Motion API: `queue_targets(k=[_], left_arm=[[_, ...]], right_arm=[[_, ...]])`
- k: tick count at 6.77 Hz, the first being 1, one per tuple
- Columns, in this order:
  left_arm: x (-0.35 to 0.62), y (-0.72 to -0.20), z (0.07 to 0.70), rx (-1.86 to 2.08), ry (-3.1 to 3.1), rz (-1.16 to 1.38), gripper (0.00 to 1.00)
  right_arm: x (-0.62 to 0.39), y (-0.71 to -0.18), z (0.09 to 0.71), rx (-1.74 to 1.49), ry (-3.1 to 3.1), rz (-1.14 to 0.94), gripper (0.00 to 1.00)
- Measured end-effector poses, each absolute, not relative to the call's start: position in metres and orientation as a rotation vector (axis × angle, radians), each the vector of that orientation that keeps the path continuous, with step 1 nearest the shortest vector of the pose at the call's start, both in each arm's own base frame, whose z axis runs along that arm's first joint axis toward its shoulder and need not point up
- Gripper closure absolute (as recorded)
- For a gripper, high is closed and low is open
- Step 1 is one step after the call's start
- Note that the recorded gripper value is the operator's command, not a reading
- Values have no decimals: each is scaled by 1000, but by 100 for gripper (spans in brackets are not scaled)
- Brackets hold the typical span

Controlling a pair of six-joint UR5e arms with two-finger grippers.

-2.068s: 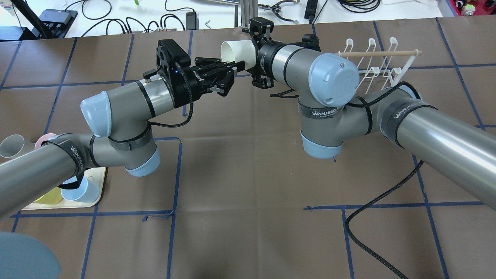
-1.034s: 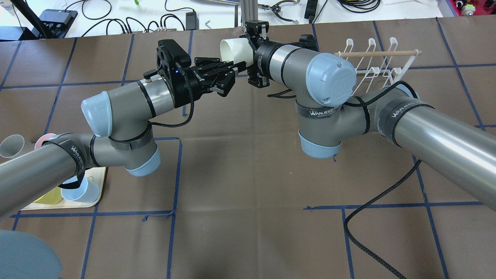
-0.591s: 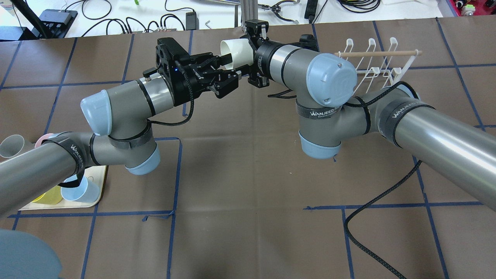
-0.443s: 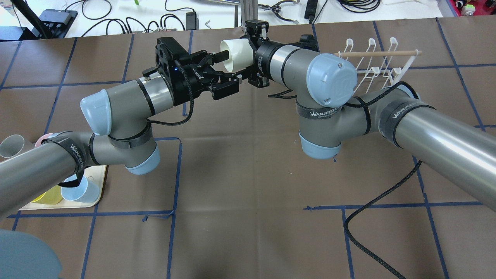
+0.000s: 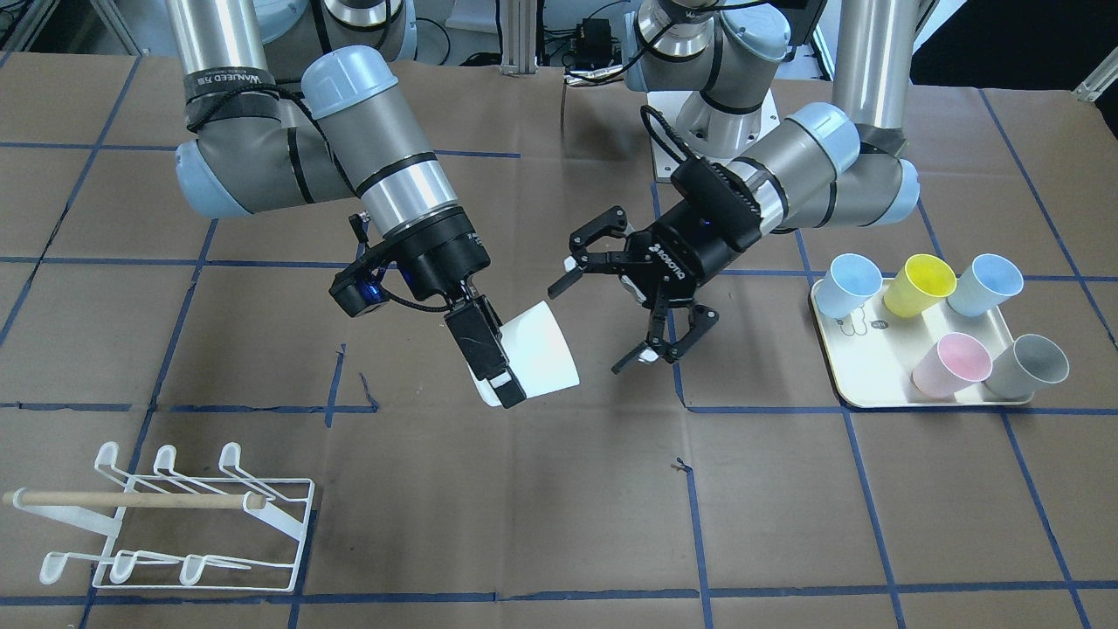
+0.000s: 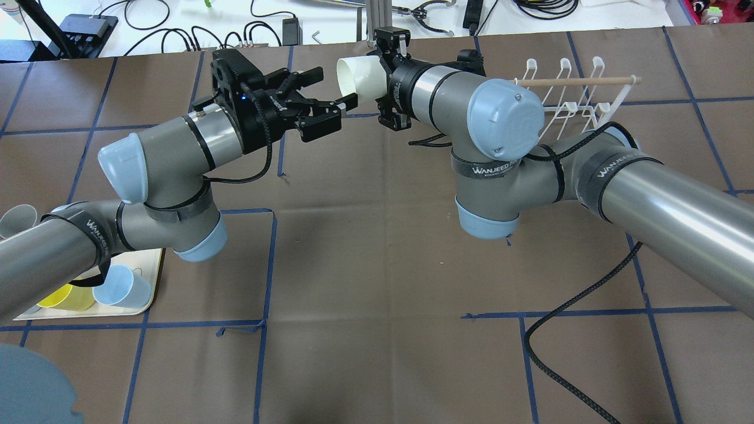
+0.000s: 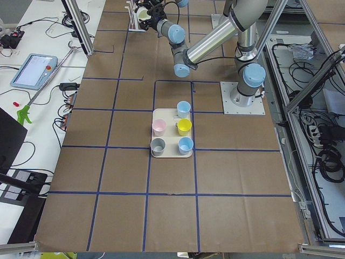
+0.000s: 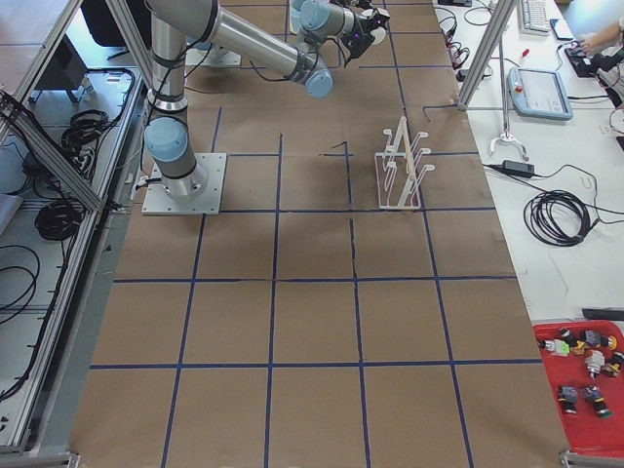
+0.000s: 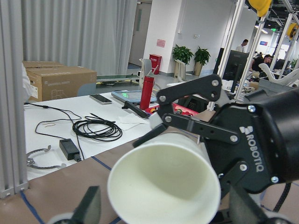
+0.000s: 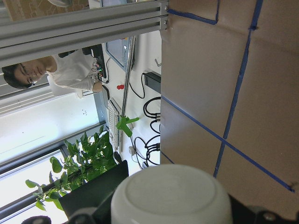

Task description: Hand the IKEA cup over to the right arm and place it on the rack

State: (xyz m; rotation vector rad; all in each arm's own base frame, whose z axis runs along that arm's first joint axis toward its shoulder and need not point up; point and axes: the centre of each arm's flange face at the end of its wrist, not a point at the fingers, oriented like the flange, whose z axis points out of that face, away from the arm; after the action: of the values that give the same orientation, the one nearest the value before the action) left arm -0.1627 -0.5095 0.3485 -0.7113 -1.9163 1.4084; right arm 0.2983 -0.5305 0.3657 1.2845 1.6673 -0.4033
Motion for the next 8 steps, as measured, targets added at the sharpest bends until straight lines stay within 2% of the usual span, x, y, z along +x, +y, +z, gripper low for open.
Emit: queue_targets(k=[1, 4, 6, 8], left_arm=[[-138, -517, 349, -665, -1947, 1429, 2], [-100, -565, 379, -362, -2260, 1383, 1], [-94, -573, 443, -149, -2494, 1166, 1], [-99, -560, 497, 12, -2761, 823, 1]], right_arm=[[288, -537, 364, 1299, 1659, -416, 90], [232, -561, 367, 1202, 1778, -621, 92], [189, -578, 376, 947, 2012, -942, 93], [136, -598, 390, 649, 2252, -1283, 94]])
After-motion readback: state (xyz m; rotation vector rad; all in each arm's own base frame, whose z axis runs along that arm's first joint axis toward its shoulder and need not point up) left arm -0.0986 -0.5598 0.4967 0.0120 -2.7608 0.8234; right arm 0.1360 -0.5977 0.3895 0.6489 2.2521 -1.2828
